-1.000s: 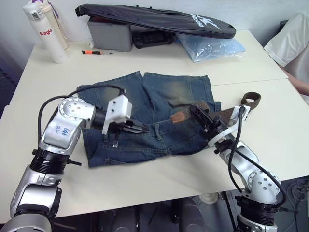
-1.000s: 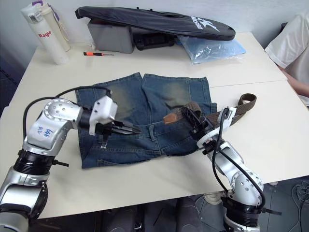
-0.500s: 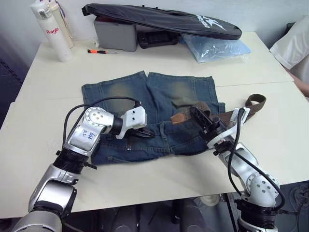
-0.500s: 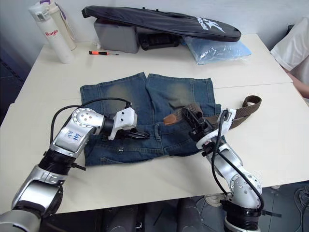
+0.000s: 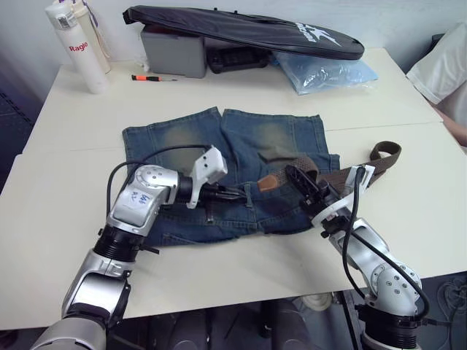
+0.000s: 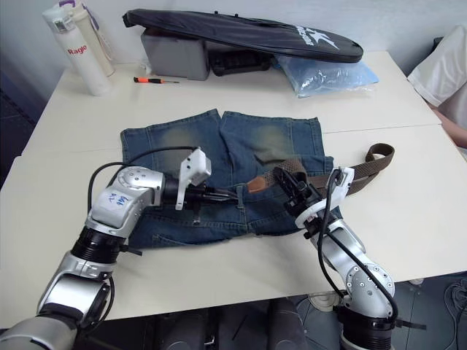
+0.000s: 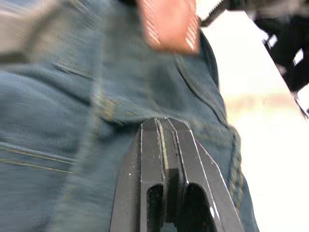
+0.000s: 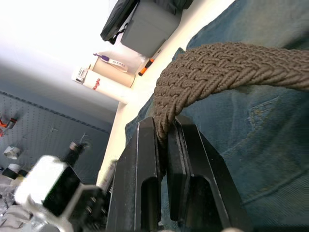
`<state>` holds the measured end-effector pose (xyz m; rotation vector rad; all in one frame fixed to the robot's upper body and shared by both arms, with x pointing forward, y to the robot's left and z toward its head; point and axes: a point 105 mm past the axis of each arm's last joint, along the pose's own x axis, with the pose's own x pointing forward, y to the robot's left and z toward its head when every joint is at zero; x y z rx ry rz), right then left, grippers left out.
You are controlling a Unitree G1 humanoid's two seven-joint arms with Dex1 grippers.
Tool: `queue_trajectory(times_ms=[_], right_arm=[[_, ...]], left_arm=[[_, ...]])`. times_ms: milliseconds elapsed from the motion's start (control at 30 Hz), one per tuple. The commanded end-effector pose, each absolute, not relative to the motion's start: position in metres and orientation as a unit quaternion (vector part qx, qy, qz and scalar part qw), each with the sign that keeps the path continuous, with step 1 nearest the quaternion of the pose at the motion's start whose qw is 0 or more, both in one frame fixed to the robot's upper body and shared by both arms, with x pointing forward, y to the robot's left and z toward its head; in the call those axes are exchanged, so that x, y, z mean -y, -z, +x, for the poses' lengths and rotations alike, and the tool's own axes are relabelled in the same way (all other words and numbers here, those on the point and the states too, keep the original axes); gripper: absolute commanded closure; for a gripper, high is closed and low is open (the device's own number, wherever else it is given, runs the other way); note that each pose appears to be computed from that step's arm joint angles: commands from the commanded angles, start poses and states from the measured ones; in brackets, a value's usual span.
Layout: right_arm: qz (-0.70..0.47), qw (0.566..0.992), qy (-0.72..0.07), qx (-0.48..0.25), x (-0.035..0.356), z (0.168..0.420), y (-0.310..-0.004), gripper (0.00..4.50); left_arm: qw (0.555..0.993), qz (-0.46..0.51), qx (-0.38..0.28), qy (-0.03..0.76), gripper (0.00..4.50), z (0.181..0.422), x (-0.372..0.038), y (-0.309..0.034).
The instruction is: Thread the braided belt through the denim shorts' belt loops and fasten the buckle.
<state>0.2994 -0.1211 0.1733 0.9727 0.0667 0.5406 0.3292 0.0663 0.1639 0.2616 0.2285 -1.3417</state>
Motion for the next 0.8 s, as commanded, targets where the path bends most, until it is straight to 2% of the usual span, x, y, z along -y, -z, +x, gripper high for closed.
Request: queue_trajectory(times_ms=[33, 167, 433, 800], right_arm=[[0.454, 0.849, -0.269, -0.008, 0.121, 0.296, -0.185, 4.5], [0.453, 0.85, -0.27, -0.008, 0.12, 0.297, -0.185, 4.5], [0.45, 0.853, -0.266, -0.004, 0.122, 0.3, -0.186, 4.5], [0.444, 0.857, -0.262, -0.01, 0.123, 0.299, -0.183, 4.5]], left_arm=[[0.772, 0.151, -0.086, 0.612, 4.45, 0.33, -0.071, -0.176], [0.764, 0.19, -0.098, 0.609, 4.45, 0.33, -0.071, -0.163], [0.769, 0.2, -0.108, 0.598, 4.45, 0.34, -0.057, -0.149], [0.75, 0.089, -0.081, 0.65, 4.45, 0.33, -0.017, -0.159]])
